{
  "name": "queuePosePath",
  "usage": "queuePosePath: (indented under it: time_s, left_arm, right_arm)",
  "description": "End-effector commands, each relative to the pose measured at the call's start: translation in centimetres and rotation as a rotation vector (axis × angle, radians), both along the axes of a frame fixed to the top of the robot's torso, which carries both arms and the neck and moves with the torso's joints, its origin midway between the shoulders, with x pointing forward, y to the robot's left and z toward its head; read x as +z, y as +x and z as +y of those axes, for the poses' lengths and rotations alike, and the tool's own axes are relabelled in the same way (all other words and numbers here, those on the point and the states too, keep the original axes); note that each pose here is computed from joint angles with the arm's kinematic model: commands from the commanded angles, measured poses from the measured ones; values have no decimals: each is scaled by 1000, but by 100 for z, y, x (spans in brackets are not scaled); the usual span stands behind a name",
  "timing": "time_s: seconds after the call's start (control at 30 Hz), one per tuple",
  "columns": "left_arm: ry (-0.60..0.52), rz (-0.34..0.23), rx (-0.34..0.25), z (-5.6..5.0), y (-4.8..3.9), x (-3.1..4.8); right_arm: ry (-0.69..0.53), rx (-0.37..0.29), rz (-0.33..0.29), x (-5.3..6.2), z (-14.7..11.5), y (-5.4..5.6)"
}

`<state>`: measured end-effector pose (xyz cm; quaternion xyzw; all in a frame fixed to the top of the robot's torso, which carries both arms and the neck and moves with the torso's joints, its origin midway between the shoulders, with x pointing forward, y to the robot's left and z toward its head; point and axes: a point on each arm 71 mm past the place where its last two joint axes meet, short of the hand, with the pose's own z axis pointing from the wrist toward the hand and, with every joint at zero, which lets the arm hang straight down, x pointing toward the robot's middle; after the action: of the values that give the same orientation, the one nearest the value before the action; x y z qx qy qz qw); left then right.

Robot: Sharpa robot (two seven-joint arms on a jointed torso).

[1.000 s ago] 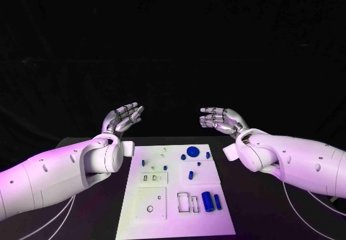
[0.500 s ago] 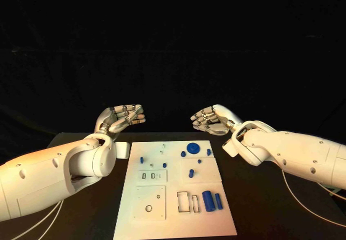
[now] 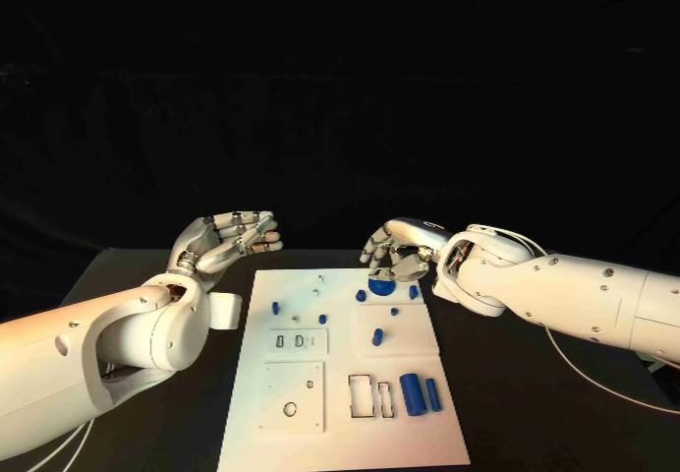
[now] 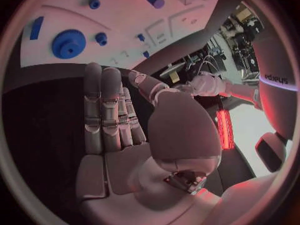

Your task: Assemble the parts on the task board

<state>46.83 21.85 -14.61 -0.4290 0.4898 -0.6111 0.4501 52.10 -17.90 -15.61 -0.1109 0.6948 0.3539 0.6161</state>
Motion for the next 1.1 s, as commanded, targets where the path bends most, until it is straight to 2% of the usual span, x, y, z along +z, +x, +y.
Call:
queuePosePath:
  time_s: [0.03,0.27,0.57,1.1]
  left_arm:
    - [-9,-6,-44,-47,-43,32]
    - [-17,-4,-62,-70,-98,55]
    - [-18,-5,-61,-53,-102,64]
    - [-17,-6,-55,-23,-91,71]
  right_arm:
    - [-220,-10,-66,-52,27,13]
    - [-313,-9,-99,-80,100,26]
    - [-360,-12,-115,-120,140,38]
    - [-387,6,-93,-218,212,25]
